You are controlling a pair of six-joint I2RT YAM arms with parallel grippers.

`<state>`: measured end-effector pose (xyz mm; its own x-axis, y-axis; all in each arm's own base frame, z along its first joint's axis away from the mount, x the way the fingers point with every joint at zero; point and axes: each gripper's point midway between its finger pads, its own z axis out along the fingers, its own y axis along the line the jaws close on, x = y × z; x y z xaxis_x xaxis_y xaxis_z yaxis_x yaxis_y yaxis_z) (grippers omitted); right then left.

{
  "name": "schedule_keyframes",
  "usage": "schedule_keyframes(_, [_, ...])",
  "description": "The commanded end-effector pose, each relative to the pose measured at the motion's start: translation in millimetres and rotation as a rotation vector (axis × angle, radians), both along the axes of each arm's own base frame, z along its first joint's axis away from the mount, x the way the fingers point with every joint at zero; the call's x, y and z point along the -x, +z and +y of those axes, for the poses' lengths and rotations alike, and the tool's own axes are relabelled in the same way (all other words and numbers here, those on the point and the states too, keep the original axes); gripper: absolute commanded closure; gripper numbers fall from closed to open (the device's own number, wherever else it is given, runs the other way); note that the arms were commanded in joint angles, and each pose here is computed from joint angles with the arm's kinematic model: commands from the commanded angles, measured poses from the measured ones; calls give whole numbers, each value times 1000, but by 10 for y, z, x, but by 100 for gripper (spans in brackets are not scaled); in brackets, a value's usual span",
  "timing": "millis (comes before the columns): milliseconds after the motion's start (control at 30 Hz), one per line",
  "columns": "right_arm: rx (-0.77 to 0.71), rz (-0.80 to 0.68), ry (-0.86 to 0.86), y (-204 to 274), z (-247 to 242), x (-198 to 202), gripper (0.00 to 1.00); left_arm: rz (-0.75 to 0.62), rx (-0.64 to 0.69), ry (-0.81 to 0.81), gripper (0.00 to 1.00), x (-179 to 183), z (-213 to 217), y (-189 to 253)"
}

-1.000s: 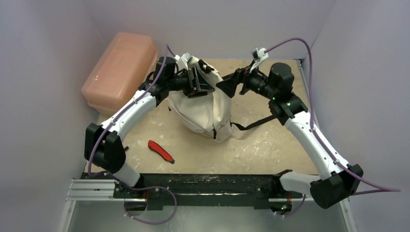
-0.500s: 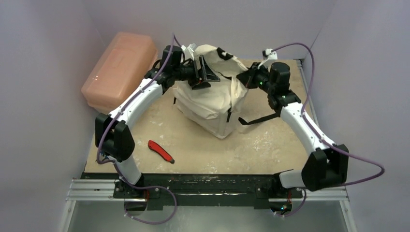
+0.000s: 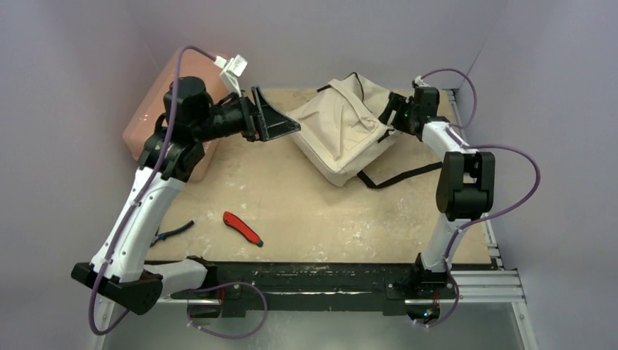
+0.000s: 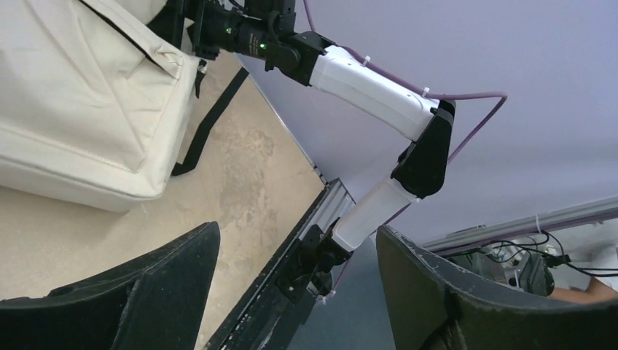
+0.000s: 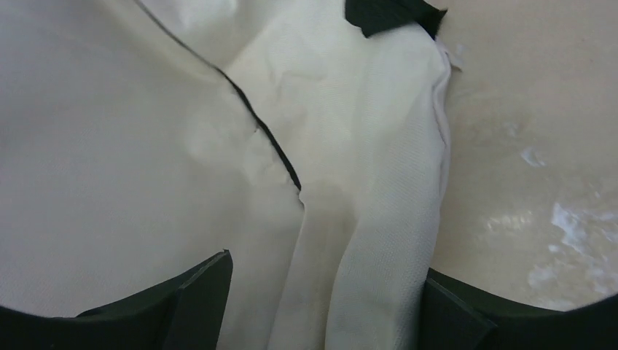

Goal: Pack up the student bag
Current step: Adjust the student bag at the center of the board.

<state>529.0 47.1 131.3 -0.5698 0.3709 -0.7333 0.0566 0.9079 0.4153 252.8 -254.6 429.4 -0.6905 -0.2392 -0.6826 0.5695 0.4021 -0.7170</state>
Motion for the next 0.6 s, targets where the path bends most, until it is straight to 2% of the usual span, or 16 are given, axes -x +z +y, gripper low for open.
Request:
schedule_keyframes(0, [214,-6,-39,699,-217,82,17,-24,-66,65,21,60,233,-97])
schedule_keyframes(133, [281,-74,-110,1210,-392,339,12,-83,-76,111,20,102,355,2])
schedule_keyframes(267, [228,-155,-62,1401,-257,591,11,-87,-78,112,20,123,374,1])
schedule_keyframes(433, [-174,-363,366,1723,796,826,14,-61,-39,82,20,139,313,-50])
schedule_keyframes(467, [-269,-358,427,1664,945,815,18,-49,-31,74,20,142,296,-72])
schedule_keyframes(533, [-408,-339,491,1531,1113,732,36,-24,-11,62,20,153,270,-96])
schedule_keyframes(567, [-453,-321,493,1414,1148,666,40,-17,-4,57,20,164,262,-104])
